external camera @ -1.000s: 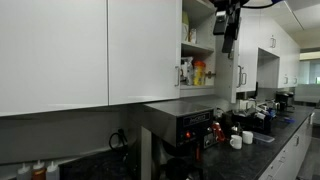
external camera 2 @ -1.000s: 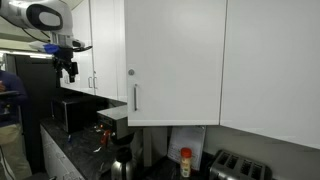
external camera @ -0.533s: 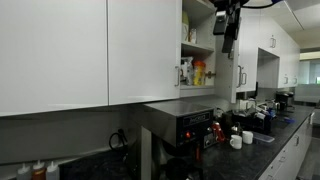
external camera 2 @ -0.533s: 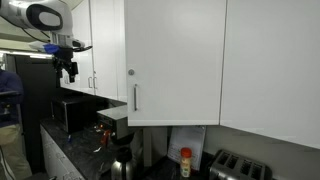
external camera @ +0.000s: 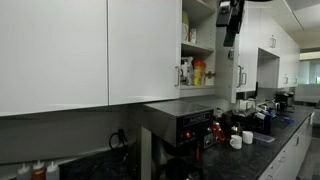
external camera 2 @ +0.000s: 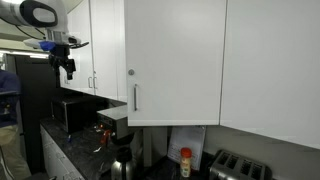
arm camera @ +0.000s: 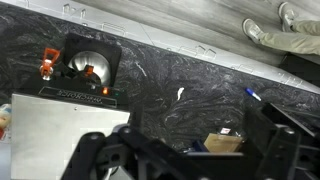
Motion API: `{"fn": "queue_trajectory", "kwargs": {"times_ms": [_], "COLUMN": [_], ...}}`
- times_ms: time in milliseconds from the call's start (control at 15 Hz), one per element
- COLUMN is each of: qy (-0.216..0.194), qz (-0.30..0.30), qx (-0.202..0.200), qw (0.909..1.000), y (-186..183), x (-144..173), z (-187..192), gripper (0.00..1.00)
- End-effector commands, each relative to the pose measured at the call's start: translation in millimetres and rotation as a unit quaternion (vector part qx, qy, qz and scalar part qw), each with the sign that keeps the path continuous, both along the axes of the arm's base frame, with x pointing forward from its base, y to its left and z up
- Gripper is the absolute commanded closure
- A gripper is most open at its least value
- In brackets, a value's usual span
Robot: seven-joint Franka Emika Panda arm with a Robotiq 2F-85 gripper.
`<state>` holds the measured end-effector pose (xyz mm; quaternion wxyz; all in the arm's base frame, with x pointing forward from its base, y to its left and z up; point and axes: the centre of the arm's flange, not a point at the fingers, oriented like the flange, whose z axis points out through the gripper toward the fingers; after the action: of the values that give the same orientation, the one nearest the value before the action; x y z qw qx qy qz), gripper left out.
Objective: Close the cabinet door
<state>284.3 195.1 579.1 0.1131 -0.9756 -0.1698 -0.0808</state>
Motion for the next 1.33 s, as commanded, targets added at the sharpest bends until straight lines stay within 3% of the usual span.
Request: {"fn": "queue_trajectory", "kwargs": {"times_ms": [0,267,400,733,1267], "qy": [-0.02,-0.059,-0.092,-0.152,-0.193], "qz": [-0.002,-0.025,-0.055,-0.139,-0.238], "qx": [-0.024,-0.073,-0.103,-0.161,-0.219], "qw": [0.9995,0.9953,0.9889,0.9653,0.9263], "y": [2,-2,-13,-57,-111], "x": [-27,-49,-53,-52,-52], "z": [25,46,55,71,90], "gripper": [0.0,0.0,0.0,0.0,0.0]}}
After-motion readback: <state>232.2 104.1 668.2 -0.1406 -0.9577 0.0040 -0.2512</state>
